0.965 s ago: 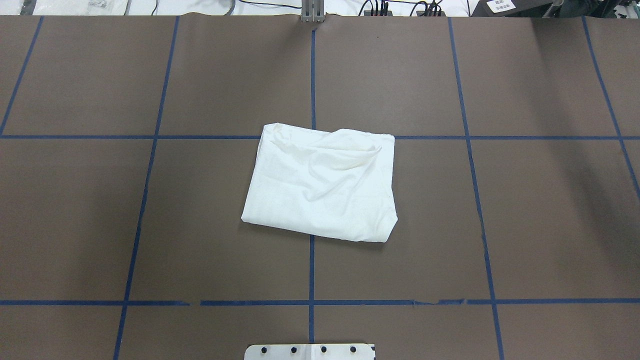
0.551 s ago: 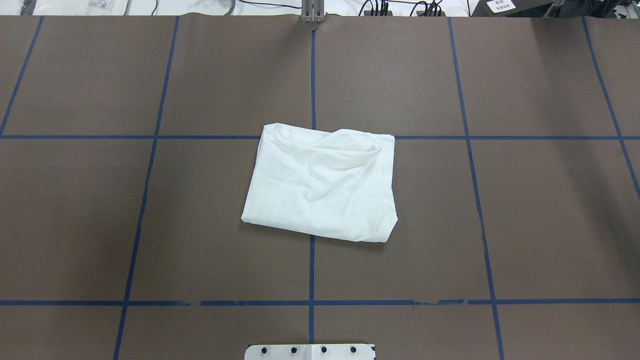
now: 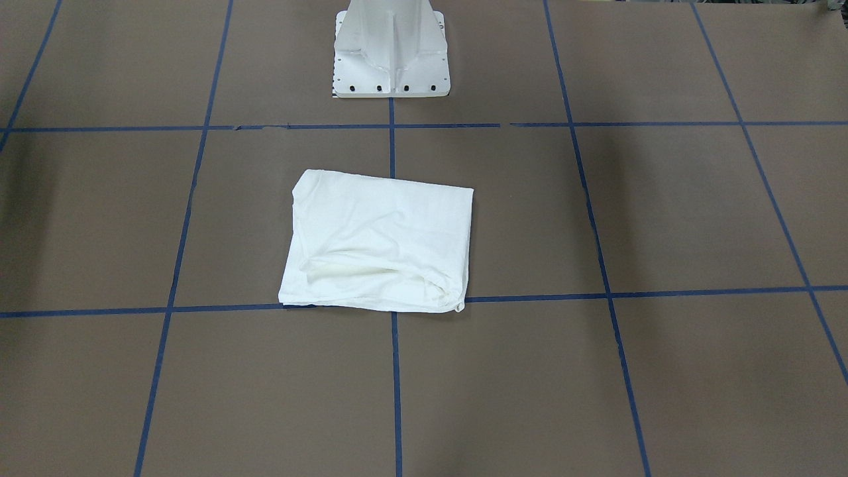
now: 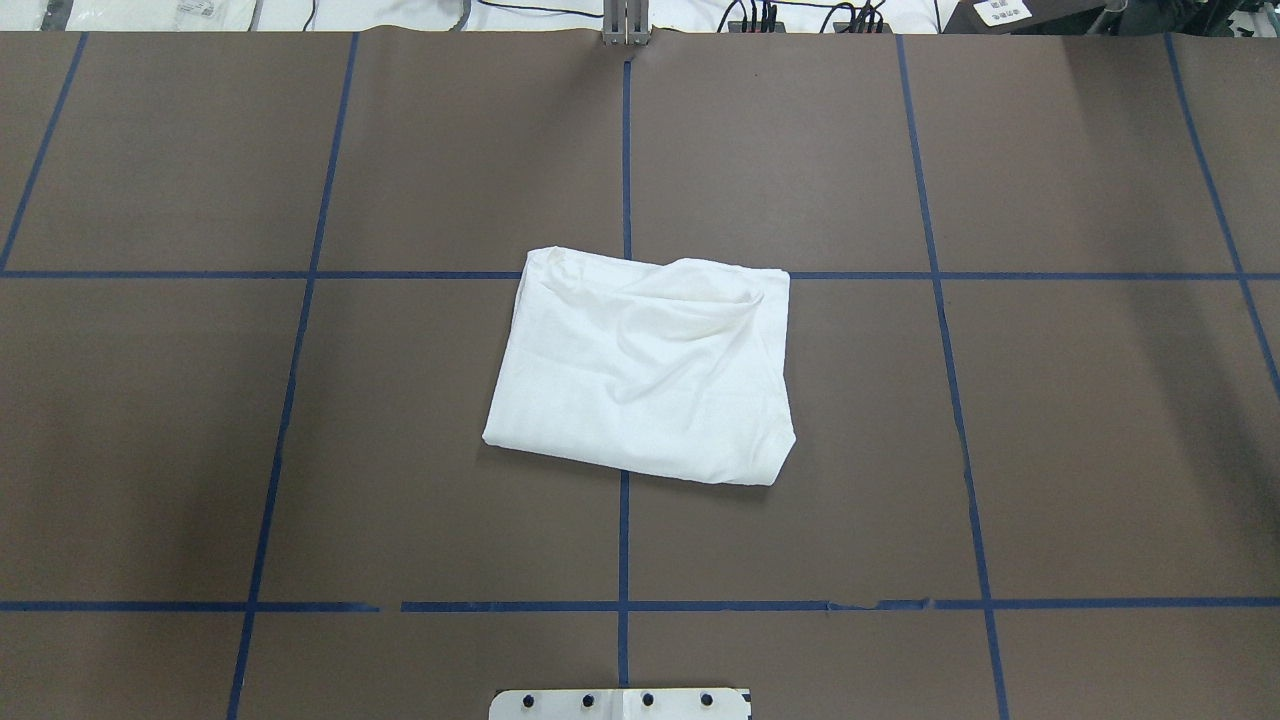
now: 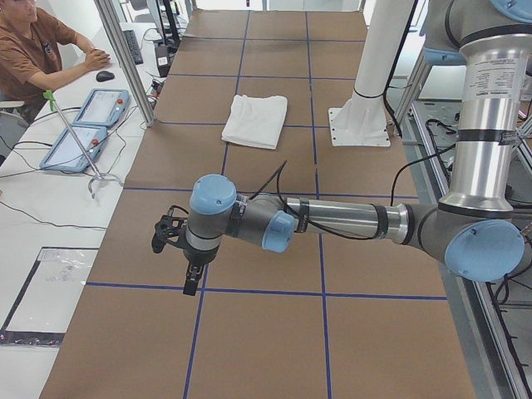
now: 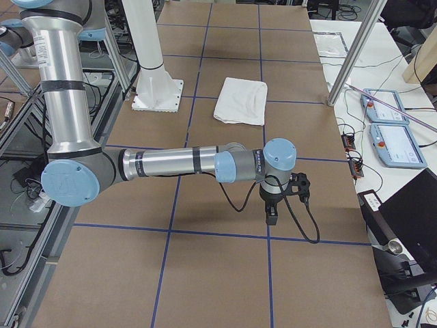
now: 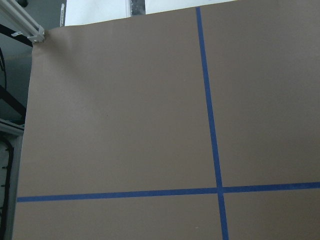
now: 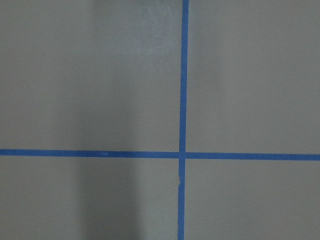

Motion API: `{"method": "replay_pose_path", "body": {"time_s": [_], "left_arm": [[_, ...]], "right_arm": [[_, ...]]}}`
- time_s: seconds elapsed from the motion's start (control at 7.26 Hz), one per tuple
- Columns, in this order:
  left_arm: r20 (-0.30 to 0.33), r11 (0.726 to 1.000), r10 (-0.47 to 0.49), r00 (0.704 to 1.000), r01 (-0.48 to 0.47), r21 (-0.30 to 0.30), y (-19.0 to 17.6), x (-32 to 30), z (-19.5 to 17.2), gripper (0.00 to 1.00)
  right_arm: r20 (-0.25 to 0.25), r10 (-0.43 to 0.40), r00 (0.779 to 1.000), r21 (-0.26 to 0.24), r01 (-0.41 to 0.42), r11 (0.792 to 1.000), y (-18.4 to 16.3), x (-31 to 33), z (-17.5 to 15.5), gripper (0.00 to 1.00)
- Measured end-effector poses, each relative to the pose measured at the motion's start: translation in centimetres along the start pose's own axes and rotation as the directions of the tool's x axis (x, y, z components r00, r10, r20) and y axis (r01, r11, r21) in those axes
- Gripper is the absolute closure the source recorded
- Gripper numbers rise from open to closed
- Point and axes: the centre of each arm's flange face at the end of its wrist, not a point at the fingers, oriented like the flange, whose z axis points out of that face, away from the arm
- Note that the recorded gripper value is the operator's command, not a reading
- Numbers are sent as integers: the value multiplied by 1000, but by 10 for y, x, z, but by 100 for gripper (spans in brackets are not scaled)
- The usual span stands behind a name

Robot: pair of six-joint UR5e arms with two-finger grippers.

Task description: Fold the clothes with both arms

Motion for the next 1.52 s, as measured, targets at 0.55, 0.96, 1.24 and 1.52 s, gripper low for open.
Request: {"method": "replay_pose_path", "body": {"time_s": [0.55, 0.96, 1.24, 1.52], "left_arm": [[-35, 984, -103, 994, 96, -149, 9, -2, 16, 0], [-36, 978, -116, 993, 108, -176, 13, -8, 29, 0], [-34, 977, -120, 992, 112, -183, 15, -11, 33, 0], [-31, 977, -120, 992, 113, -183, 16, -12, 33, 0]], "right_arm": [[30, 135, 990, -85, -132, 988, 20, 12, -10, 0], [27, 126, 992, -71, -124, 990, 67, 54, 13, 0], [9, 115, 993, -50, -115, 992, 80, 63, 19, 0], [-6, 111, 994, -44, -111, 993, 81, 64, 20, 0]]}}
